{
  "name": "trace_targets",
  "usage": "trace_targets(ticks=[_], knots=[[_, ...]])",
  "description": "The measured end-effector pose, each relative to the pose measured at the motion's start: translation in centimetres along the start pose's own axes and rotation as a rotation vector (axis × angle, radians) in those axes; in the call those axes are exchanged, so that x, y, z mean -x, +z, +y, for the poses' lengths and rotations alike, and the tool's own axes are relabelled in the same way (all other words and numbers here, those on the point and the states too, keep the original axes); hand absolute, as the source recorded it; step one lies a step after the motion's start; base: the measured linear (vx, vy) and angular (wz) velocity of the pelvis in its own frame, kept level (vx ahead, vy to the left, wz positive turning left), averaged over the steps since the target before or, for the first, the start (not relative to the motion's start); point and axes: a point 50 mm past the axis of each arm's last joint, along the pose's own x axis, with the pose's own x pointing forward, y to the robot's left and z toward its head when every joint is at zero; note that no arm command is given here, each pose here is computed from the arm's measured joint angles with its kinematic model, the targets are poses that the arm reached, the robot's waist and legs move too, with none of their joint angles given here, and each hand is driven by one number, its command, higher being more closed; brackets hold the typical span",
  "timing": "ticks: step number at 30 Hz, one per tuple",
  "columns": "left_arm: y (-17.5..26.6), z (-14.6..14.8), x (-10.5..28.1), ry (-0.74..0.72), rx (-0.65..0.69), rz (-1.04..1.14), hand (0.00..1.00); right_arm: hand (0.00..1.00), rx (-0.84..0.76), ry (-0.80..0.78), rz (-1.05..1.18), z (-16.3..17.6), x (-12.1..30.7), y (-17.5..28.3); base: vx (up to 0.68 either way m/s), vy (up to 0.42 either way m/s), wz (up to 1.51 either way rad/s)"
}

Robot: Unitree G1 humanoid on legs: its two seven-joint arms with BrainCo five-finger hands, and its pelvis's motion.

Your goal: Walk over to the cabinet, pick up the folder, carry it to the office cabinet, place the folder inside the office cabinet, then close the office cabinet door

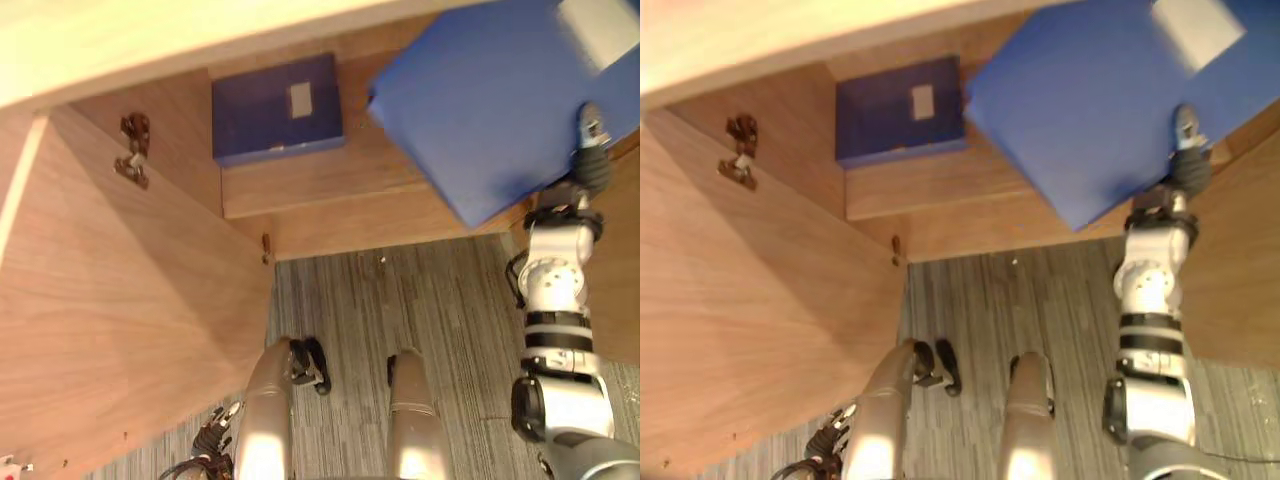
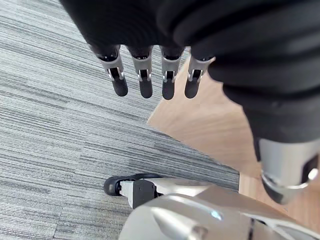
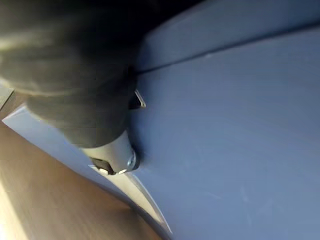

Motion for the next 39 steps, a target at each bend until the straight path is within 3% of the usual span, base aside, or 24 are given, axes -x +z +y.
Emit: trace_targets(ticks=[5,10,21,29,36,37,39], knots=[[0.6,-0.5,-0.1,0.027,0.019,-0.027,0.0,1.0,-0.333,-0.112,-0.183,4.7,-3.7,3.0,-0.06,0.052,0.11],[1.1,-1.1,-0.2,0.035,0.022,-0.045,0.0,1.0,-0.497,-0.161,-0.244,7.8,-5.9,5.2,-0.07,0.03,0.2],[1.5,-2.0,-0.3,0.036,0.028,-0.061,0.0,1.0,-0.502,-0.273,-0.046,9.7,-8.1,3.3,-0.05,0.003,0.19],[1.8,-2.8,-0.3,0.018,0.04,-0.072,0.0,1.0,-0.444,-0.295,0.009,9.7,-9.3,5.1,-0.06,0.011,0.23],[1.5,-2.9,-0.3,0.026,0.041,-0.049,0.0,1.0,-0.605,-0.359,-0.013,8.3,-9.3,5.7,-0.06,0.026,0.06],[1.3,-2.9,-0.3,0.031,0.042,-0.041,0.0,0.0,-0.622,-0.362,-0.025,8.2,-9.3,5.9,-0.04,0.028,0.02],[1.3,-2.9,-0.3,0.032,0.043,-0.04,0.0,0.0,-0.632,-0.363,-0.046,8.1,-9.3,6.5,-0.04,0.031,0.03]])
